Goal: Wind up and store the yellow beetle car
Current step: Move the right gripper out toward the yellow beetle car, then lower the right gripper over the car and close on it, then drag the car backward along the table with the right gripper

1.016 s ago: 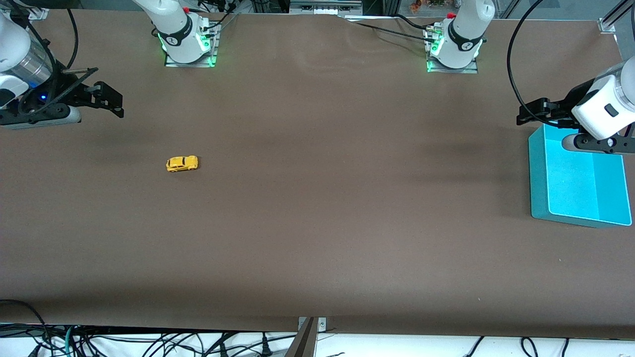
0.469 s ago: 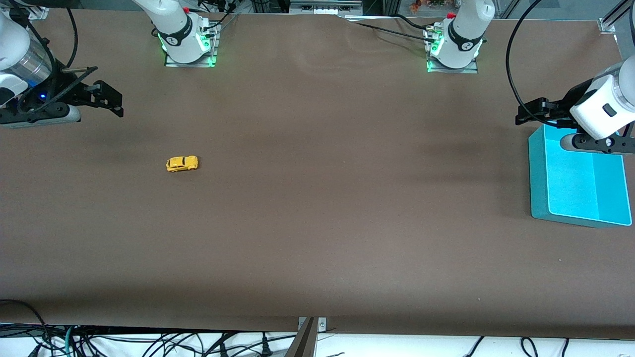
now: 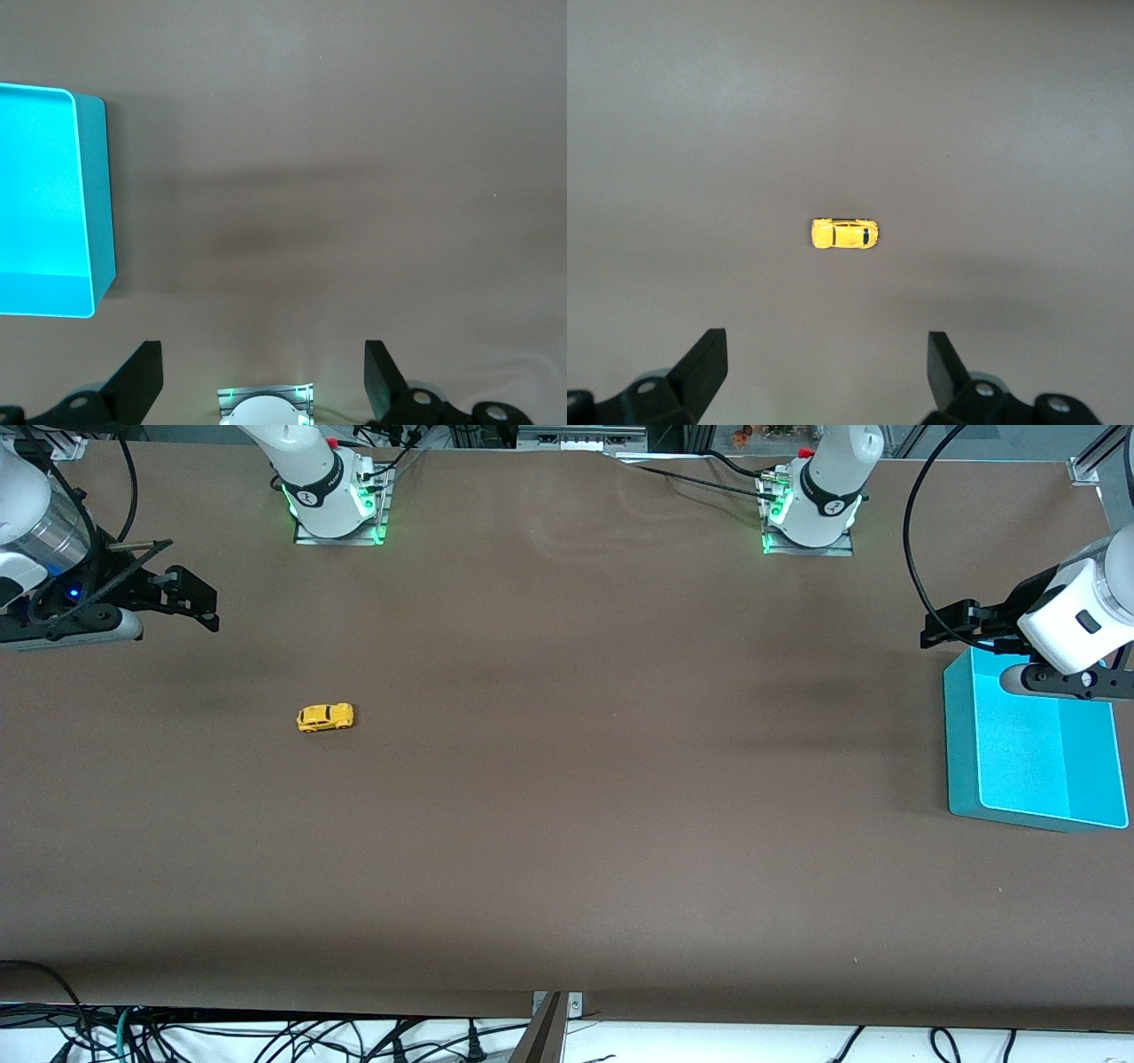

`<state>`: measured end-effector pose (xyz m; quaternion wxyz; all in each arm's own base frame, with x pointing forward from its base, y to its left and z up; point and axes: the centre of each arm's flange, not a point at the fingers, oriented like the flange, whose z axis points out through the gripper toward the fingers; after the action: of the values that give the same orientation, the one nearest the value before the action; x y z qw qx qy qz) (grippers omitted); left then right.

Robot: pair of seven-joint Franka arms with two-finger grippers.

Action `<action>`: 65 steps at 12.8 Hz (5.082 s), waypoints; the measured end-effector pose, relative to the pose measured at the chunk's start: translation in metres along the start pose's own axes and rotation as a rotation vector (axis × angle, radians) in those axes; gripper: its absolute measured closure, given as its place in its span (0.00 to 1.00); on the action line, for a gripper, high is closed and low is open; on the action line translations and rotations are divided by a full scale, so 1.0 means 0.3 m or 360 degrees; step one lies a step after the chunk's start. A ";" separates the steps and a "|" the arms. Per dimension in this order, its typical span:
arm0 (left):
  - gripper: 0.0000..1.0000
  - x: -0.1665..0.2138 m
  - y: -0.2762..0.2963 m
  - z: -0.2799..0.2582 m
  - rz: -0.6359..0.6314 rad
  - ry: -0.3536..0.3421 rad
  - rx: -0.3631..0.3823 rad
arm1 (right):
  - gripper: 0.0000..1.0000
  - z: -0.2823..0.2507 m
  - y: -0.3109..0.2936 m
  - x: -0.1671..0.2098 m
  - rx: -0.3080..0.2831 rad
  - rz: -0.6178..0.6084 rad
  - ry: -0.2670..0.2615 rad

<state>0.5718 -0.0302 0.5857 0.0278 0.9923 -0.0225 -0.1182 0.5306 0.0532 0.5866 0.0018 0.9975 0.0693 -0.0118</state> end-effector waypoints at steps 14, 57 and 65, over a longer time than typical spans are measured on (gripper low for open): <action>0.00 0.000 0.000 0.000 0.0000 0.0000 0.0000 | 0.00 0.216 -0.001 -0.006 0.0002 -0.0005 -0.0071; 0.00 0.002 -0.001 0.002 -0.0001 -0.0002 0.0000 | 0.56 1.299 0.004 -0.090 0.0019 -0.2266 0.0078; 0.00 0.002 0.000 0.002 0.0000 -0.0002 0.0000 | 0.56 1.302 0.316 -0.131 -0.0005 -0.2339 0.0070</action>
<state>0.5722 -0.0301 0.5849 0.0277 0.9923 -0.0224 -0.1189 0.4958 -0.0483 0.1973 -0.0064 0.6938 0.7201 0.0102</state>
